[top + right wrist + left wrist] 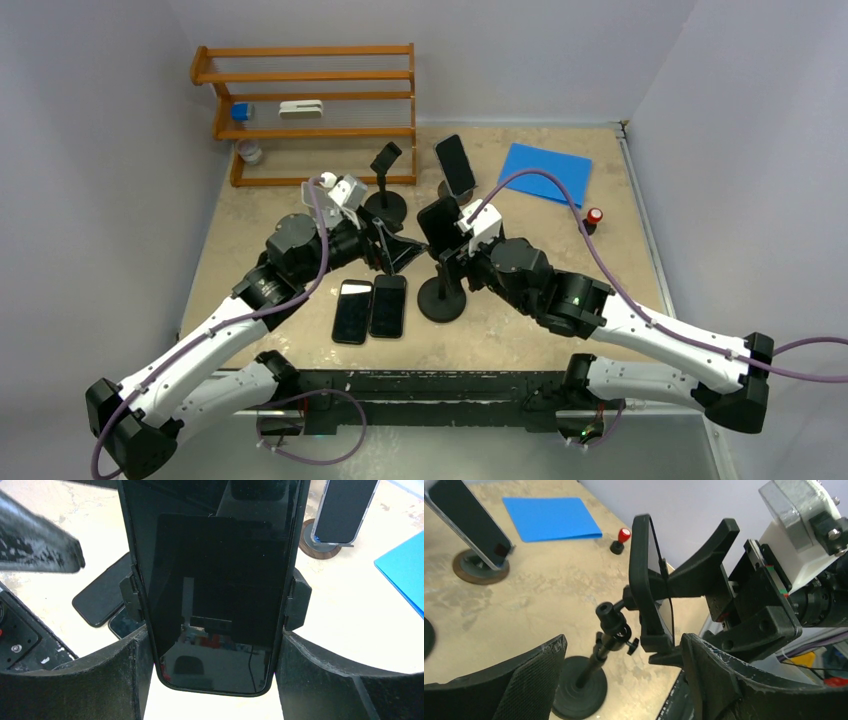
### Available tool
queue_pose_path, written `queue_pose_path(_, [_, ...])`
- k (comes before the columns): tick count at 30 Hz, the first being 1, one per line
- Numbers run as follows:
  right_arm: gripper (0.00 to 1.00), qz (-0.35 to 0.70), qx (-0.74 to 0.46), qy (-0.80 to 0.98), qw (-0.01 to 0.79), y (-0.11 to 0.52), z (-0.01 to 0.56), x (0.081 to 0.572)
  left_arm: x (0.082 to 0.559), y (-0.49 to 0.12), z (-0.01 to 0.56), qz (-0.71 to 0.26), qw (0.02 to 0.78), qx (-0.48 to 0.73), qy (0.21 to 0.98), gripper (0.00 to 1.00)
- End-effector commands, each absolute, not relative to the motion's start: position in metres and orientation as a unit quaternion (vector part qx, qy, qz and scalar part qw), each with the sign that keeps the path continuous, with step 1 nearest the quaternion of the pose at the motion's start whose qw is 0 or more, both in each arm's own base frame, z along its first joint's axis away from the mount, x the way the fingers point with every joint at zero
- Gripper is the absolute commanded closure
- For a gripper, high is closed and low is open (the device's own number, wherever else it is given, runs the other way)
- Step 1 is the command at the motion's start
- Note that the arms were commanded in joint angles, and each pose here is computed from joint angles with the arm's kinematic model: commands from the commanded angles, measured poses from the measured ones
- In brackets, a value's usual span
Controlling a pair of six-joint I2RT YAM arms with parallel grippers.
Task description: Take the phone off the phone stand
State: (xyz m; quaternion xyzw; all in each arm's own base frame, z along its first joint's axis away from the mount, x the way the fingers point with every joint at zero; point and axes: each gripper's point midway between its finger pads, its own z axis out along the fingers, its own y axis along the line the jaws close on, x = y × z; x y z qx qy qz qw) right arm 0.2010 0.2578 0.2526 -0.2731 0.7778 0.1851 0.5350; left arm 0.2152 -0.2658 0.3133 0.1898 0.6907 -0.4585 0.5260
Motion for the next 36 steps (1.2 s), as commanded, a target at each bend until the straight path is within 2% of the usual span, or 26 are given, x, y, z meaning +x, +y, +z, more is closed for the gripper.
queue_pose_path(1, [0.34, 0.198, -0.266, 0.766, 0.551, 0.263, 0.276, 0.203, 0.197, -0.272, 0.323, -0.516, 0.496, 0.175, 0.676, 0.19])
queue_pose_path(11, [0.4, 0.22, -0.27, 0.759, 0.55, 0.267, 0.287, 0.197, 0.195, -0.292, 0.306, -0.557, 0.431, 0.166, 0.69, 0.24])
queue_pose_path(21, [0.4, 0.223, -0.269, 0.76, 0.549, 0.264, 0.286, 0.195, 0.2, -0.308, 0.296, -0.583, 0.393, 0.151, 0.695, 0.35])
queue_pose_path(24, [0.41, 0.223, -0.27, 0.759, 0.548, 0.263, 0.287, 0.194, 0.199, -0.31, 0.295, -0.59, 0.385, 0.15, 0.694, 0.44])
queue_pose_path(29, [0.41, 0.225, -0.268, 0.758, 0.55, 0.262, 0.289, 0.194, 0.197, -0.313, 0.292, -0.598, 0.372, 0.146, 0.695, 0.63])
queue_pose_path(34, [0.41, 0.231, -0.266, 0.757, 0.551, 0.263, 0.292, 0.193, 0.197, -0.314, 0.288, -0.6, 0.363, 0.142, 0.699, 0.85])
queue_pose_path(36, [0.4, 0.234, -0.265, 0.756, 0.551, 0.263, 0.293, 0.192, 0.196, -0.314, 0.286, -0.601, 0.359, 0.141, 0.7, 0.97])
